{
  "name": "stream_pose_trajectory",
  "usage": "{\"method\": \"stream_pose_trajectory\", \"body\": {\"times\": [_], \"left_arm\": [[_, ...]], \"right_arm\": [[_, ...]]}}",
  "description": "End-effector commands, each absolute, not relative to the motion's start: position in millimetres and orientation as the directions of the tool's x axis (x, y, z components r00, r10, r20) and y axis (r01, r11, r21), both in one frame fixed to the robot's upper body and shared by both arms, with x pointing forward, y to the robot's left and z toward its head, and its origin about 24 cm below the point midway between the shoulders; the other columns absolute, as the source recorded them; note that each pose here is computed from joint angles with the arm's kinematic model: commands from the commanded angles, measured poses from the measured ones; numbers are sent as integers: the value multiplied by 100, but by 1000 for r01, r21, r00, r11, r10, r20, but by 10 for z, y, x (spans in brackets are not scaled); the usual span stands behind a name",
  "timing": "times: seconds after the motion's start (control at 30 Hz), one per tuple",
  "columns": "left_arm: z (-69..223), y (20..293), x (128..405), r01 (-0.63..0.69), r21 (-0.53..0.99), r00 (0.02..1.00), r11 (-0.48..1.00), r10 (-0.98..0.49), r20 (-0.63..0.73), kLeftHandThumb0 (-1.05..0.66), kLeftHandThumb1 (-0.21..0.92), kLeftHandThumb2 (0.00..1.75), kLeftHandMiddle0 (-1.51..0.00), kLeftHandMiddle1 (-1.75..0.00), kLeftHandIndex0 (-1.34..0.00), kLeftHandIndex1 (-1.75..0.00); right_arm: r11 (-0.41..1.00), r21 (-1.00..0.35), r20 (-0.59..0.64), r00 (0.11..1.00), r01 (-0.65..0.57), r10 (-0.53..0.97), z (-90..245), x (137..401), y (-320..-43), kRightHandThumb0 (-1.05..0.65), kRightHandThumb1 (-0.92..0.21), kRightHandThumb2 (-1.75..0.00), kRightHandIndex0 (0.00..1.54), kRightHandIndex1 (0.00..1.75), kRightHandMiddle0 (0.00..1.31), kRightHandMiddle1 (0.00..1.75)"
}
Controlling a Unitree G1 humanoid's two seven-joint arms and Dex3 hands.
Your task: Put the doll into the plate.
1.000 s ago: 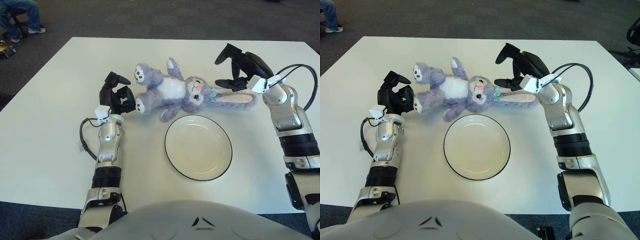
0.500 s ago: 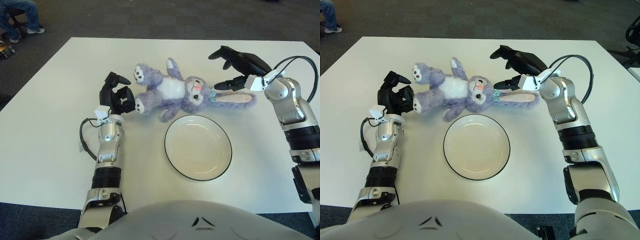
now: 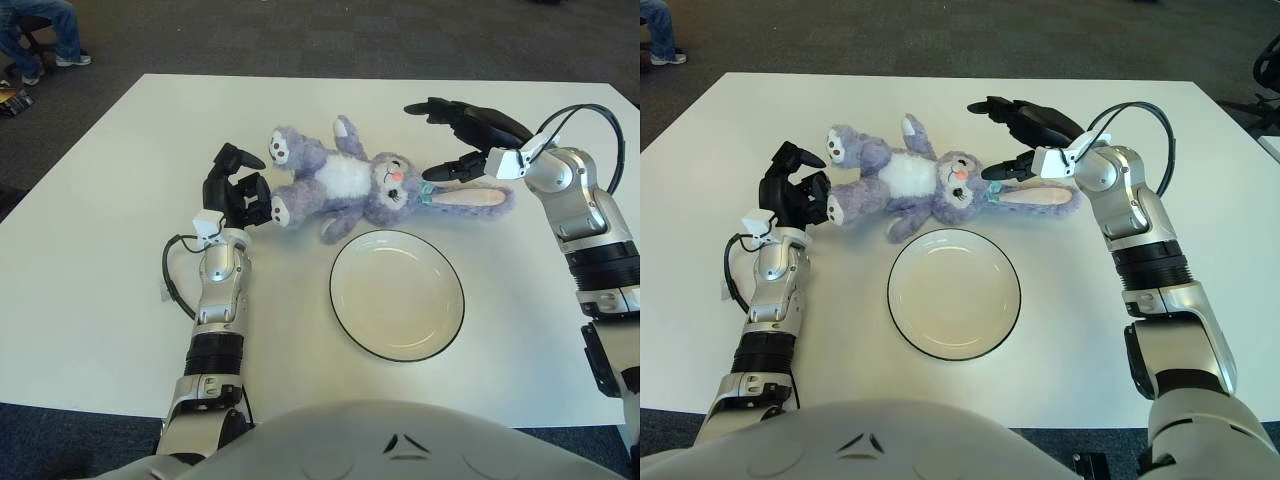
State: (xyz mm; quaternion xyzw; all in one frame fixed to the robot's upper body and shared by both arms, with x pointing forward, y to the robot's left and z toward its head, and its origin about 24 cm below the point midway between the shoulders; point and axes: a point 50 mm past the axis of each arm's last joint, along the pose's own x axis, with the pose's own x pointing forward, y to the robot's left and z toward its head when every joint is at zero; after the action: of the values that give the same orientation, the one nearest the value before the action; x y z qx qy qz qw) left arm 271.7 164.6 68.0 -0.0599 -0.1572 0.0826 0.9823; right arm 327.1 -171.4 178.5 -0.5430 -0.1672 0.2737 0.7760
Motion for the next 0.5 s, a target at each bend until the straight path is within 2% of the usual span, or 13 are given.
{"method": "stream_pose_trajectory", "body": {"times": [0.0, 0.2, 0.23, 0.33, 0.47], "left_arm": [[434, 1598, 2623, -153, -148, 963, 977, 181, 198, -46, 37, 124, -130, -175, -56, -175], [434, 1584, 2621, -160, -143, 962, 977, 187, 197, -46, 37, 124, -130, -175, -57, -175], [433, 1580, 2621, -162, -141, 962, 977, 188, 196, -47, 36, 126, -129, -175, -58, -175], [428, 1575, 2620, -165, -134, 963, 977, 189, 190, -47, 34, 128, -128, -175, -59, -175], [426, 1565, 2621, -169, -130, 965, 977, 191, 182, -48, 33, 129, -126, -175, -60, -175]], "right_arm": [[273, -930, -20, 778, -245, 629, 1898, 3266, -1669, -105, -92, -45, 2, 41, 0, 21], [278, -923, -27, 765, -266, 644, 1891, 3250, -1648, -105, -92, -40, 3, 39, 0, 26], [276, -923, -26, 760, -267, 649, 1885, 3245, -1642, -105, -92, -38, 4, 58, 0, 32], [264, -926, -29, 749, -270, 662, 1878, 3225, -1613, -105, -92, -37, 3, 81, 0, 39], [250, -929, -40, 744, -274, 667, 1881, 3215, -1596, -105, -92, -38, 1, 88, 0, 43]]}}
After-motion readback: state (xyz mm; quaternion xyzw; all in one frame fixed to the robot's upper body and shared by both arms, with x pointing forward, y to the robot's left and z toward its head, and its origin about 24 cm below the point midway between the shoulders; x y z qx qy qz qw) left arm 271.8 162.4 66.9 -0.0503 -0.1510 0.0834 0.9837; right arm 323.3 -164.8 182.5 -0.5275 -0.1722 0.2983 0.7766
